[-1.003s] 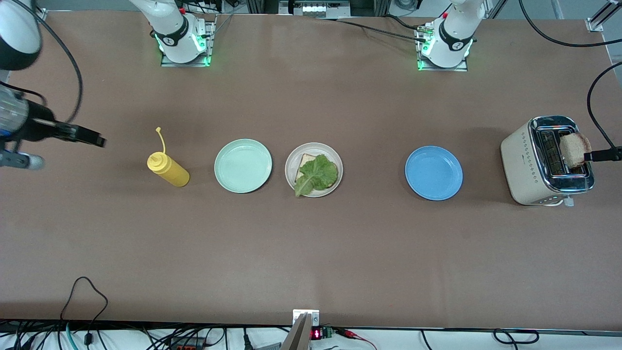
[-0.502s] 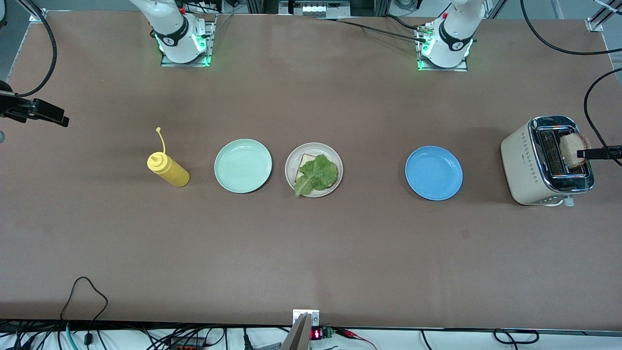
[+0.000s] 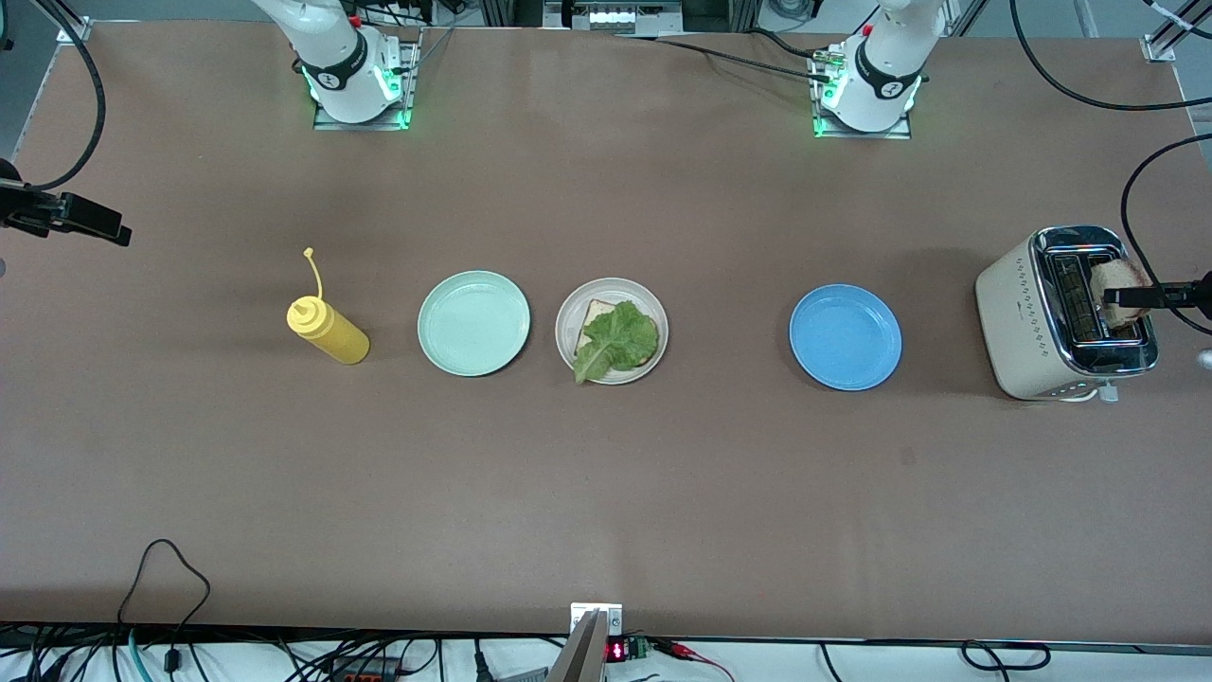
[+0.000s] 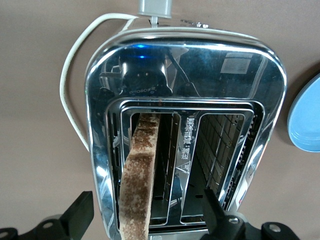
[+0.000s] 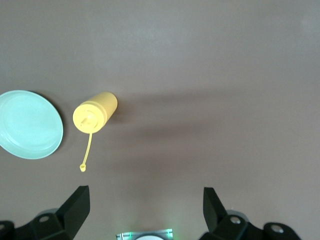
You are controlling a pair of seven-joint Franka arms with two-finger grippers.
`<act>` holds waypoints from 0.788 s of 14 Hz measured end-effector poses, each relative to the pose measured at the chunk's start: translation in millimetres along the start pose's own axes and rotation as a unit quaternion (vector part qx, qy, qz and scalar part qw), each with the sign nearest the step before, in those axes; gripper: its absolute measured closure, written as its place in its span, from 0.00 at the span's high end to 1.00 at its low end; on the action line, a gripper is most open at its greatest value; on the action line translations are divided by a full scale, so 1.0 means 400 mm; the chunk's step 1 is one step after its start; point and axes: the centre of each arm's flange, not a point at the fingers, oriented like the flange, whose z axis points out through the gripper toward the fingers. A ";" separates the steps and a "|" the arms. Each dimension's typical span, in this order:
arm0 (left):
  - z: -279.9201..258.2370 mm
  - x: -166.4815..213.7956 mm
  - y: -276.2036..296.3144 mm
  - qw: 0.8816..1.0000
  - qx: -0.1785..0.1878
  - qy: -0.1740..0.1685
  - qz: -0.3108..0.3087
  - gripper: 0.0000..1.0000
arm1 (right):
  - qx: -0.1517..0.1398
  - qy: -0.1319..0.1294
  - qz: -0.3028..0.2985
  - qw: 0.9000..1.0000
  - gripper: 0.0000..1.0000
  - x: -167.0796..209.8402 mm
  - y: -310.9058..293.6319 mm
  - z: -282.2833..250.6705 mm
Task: Make sandwich in beige plate with both arms
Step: 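Lower the left gripper onto the toasted bread slice and grasp it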
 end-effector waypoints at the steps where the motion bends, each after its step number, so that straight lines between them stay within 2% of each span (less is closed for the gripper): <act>1: 0.001 -0.001 0.000 1.000 -0.001 -0.002 0.000 0.91 | 0.000 -0.017 -0.002 1.000 1.00 -0.010 -0.007 0.005; 2: 0.003 -0.003 0.001 1.000 -0.002 -0.005 0.001 0.85 | -0.001 -0.029 -0.005 1.000 1.00 -0.018 -0.016 0.009; 3: 0.004 -0.004 0.001 1.000 -0.003 -0.008 0.000 0.85 | -0.001 -0.033 -0.008 0.999 1.00 -0.021 -0.025 0.010; 5: 0.005 -0.006 -0.001 1.000 -0.004 -0.010 0.000 0.71 | 0.001 -0.035 -0.010 0.999 1.00 -0.022 -0.034 0.010; 9: 0.013 -0.007 -0.008 1.000 -0.006 -0.013 -0.001 0.64 | 0.014 -0.031 -0.003 0.999 1.00 -0.020 -0.018 0.009; 10: 0.014 -0.007 -0.008 1.000 -0.006 -0.013 -0.001 0.58 | 0.014 -0.027 -0.003 1.000 1.00 -0.017 -0.016 0.008; 11: 0.014 -0.007 -0.008 1.000 -0.006 -0.013 0.001 0.45 | 0.015 -0.023 -0.003 1.000 1.00 -0.015 -0.016 0.006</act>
